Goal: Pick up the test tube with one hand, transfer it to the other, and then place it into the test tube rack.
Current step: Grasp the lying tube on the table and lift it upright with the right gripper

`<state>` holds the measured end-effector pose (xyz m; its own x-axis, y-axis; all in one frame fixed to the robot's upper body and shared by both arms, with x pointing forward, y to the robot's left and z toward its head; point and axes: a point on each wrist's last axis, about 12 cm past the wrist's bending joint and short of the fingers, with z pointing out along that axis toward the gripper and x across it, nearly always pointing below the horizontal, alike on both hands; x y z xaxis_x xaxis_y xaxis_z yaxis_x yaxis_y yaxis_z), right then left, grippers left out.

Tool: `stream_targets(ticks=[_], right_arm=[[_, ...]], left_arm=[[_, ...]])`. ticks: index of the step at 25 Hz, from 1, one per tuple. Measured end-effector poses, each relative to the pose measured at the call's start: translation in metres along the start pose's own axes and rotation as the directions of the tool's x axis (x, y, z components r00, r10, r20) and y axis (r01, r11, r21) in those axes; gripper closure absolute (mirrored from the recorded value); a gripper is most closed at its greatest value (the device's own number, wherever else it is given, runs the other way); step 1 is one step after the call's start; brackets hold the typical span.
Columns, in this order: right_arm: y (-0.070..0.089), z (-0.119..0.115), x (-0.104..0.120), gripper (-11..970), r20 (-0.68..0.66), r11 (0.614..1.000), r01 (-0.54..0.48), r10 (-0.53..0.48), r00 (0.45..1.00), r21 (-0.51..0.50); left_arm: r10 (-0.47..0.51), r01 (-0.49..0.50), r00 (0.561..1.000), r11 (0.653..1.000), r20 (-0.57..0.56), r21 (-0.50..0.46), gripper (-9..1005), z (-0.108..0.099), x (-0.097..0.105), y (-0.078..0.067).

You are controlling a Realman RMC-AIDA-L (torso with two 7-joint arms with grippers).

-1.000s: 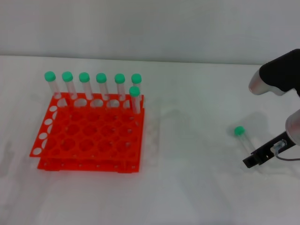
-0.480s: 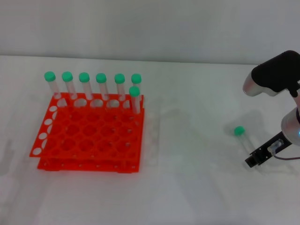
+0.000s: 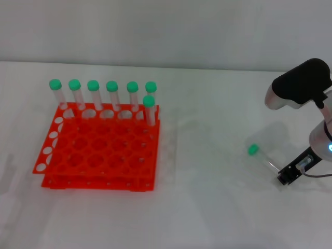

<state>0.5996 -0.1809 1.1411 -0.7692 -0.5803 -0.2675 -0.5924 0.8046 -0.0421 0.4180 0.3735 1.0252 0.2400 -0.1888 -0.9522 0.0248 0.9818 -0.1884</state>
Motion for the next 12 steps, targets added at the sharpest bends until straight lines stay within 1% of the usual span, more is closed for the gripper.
stream_targets(ticks=[1,12], right_arm=[[-0.0002,0.0,-0.0002,724,-0.001,1.0,0.0,0.0,1.0,0.001],[0.002,0.0057,-0.0017,744,-0.043,0.999,0.033,-0.032,0.999,0.018]], left_arm=[[0.0,0.0,1.0,1.0,0.0,0.0,281,0.0,0.0,0.0],[-0.006,0.006,1.0,1.0,-0.005,0.008,283,0.0,0.0006,-0.001]])
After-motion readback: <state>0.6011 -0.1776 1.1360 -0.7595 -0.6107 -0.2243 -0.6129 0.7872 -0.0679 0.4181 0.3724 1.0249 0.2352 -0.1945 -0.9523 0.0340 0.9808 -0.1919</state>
